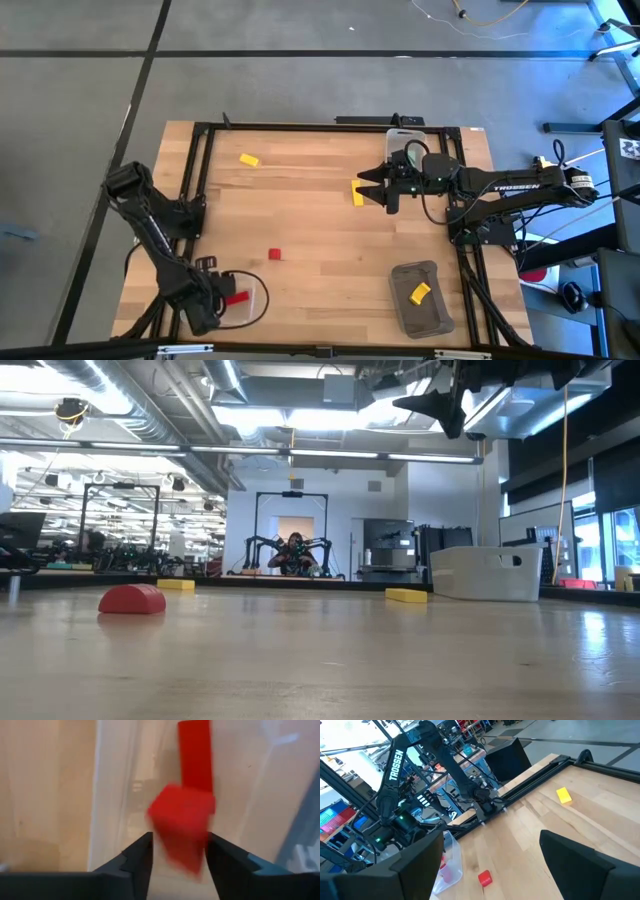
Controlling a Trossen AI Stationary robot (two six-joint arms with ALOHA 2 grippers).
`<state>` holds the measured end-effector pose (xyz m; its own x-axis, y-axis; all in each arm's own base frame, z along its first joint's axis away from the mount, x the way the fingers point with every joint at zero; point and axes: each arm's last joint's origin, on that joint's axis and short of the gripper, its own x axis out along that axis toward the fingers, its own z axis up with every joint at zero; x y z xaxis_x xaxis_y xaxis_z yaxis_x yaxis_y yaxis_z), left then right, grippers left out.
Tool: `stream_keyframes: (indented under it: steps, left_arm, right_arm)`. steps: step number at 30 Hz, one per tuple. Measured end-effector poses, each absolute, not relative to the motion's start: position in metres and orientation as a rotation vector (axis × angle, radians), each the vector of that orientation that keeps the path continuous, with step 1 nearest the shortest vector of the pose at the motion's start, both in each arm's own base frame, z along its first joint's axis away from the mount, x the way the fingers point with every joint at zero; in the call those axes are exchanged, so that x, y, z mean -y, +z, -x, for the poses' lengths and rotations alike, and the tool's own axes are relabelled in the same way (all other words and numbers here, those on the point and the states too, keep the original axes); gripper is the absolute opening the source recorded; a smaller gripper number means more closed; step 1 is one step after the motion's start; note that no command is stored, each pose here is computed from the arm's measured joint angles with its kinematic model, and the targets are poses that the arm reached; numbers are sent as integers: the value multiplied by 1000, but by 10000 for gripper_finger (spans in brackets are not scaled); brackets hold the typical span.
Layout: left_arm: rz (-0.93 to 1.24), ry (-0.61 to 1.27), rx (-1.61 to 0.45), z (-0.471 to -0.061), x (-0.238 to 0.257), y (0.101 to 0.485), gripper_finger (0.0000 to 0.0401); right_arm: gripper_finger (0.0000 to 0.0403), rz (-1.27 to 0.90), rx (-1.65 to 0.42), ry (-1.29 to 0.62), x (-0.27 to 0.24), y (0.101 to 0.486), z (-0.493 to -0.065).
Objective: Sort & place blocks by color
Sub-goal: Put the right red block into the white bin, then put the red block into the white bin
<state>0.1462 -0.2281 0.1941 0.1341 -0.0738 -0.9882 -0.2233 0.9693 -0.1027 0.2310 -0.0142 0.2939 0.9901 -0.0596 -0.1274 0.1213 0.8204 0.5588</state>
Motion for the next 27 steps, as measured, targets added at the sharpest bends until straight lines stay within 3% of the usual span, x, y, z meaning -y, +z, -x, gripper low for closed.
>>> stream_keyframes:
  steps: [9, 14, 20, 27]
  left_arm:
    - [309, 102, -1482, -143, 217, 209, 214]
    - [410, 60, -1267, -142, 181, 256, 217]
    - [381, 167, -968, -151, 113, 296, 217]
    - [267, 68, -1093, -203, 69, 280, 216]
  right_arm:
    - [330, -601, -106, -97, 14, 294, -231]
    - [330, -601, -105, -101, 14, 294, -231]
    - [330, -601, -104, -105, 14, 294, -231]
    - [330, -600, -104, -107, 14, 294, -231]
